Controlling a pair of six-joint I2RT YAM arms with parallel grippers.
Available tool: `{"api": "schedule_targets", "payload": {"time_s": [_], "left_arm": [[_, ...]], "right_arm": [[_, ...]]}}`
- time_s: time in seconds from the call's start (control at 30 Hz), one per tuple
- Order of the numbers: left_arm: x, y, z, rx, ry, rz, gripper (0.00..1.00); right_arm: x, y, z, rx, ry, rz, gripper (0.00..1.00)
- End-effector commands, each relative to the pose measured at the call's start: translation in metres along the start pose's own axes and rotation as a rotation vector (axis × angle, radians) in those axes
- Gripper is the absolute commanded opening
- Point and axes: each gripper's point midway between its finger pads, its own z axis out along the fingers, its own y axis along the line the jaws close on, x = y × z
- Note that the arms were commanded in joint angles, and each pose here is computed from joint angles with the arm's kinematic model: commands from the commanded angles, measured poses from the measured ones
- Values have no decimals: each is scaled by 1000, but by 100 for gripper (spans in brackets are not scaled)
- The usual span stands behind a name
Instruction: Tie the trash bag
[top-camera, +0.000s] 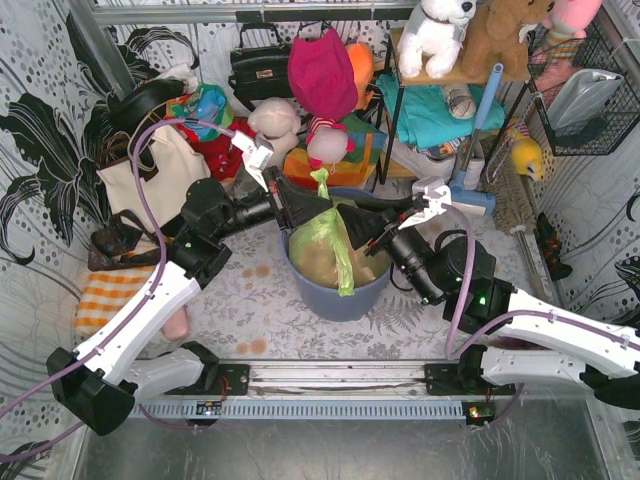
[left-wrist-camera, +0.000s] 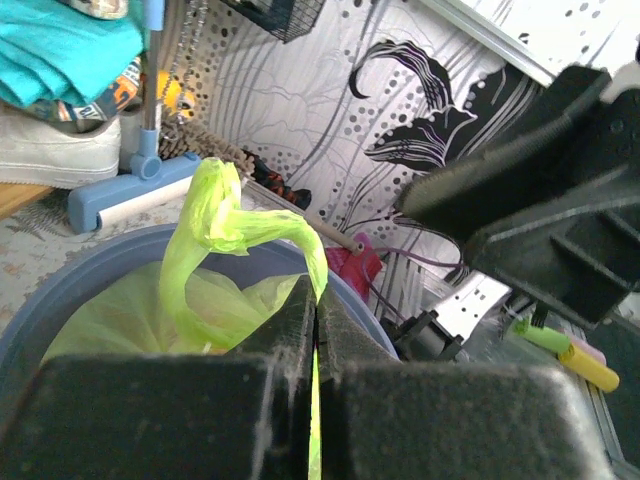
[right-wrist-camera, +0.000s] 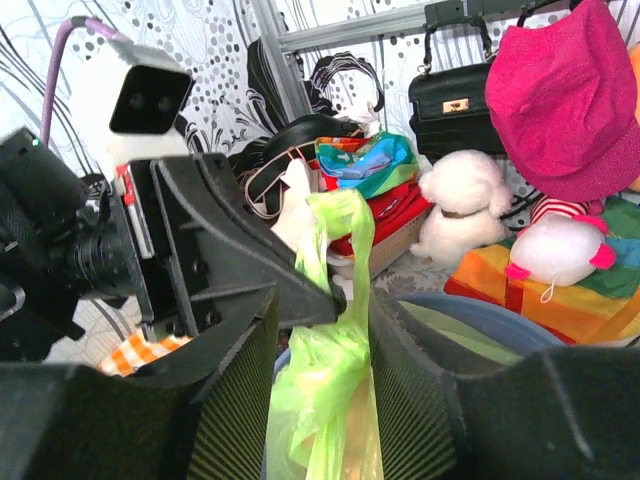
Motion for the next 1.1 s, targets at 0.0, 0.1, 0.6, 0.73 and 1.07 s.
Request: {"api": "schedule_targets", "payload": {"time_s": [0.0,0.1,0.6,0.73,1.07], "left_arm": [[-7,-25,-5,142,-22,109,4],[-2,-27,-7,165,-8,122,4],[6,-24,-8,160,18,132,4],[6,-24,-7,163,19,132,5],[6,-25,-8,165,20,130,5]], "right_arm": [[-20,-4,3,65,1,36,42],[-19,-2,4,56,31,43,45],[7,19,39,76,325,220,50],[12,9,43,91,351,265,46],[17,24,56,-26,376,378,40]]}}
